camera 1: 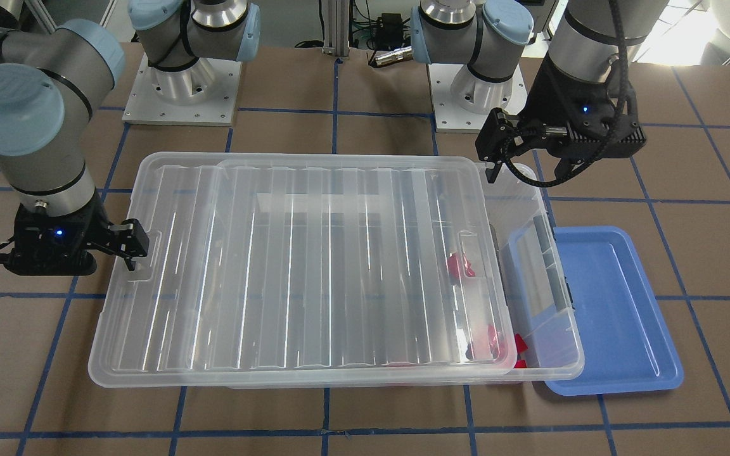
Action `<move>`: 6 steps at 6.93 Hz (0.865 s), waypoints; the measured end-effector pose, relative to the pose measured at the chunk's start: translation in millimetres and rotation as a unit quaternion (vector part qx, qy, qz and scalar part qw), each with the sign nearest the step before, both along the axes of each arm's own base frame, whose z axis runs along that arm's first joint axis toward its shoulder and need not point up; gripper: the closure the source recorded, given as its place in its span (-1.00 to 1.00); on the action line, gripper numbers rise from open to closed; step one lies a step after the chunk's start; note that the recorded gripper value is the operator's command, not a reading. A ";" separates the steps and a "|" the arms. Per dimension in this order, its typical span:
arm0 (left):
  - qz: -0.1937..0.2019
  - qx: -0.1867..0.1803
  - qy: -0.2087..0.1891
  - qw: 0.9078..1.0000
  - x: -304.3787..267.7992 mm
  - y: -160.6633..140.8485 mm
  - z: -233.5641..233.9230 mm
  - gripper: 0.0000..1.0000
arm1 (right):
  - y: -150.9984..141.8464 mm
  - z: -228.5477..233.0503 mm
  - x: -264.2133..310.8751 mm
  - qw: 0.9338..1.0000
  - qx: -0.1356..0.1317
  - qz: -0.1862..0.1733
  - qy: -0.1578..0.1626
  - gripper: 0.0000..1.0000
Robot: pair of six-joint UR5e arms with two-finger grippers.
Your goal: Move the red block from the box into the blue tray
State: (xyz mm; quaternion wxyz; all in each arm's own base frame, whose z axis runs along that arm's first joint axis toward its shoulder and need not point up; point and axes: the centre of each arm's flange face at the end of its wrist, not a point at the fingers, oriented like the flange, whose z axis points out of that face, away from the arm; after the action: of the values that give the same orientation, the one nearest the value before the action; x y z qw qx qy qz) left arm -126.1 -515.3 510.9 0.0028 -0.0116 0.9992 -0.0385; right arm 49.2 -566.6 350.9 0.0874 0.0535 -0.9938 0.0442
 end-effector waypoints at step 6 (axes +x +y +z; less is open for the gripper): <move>0.000 0.001 0.000 1.000 -0.5 -0.3 -0.6 -1.00 | 0.0 1.3 -83.8 0.999 0.007 -0.052 0.005 -1.00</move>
State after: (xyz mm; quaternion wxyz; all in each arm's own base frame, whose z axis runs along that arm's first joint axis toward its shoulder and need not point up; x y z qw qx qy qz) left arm -126.6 -515.6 510.3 0.0026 -0.0112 0.9992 -0.0379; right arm -34.6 -566.6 352.2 0.0937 0.0021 -0.9951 0.0326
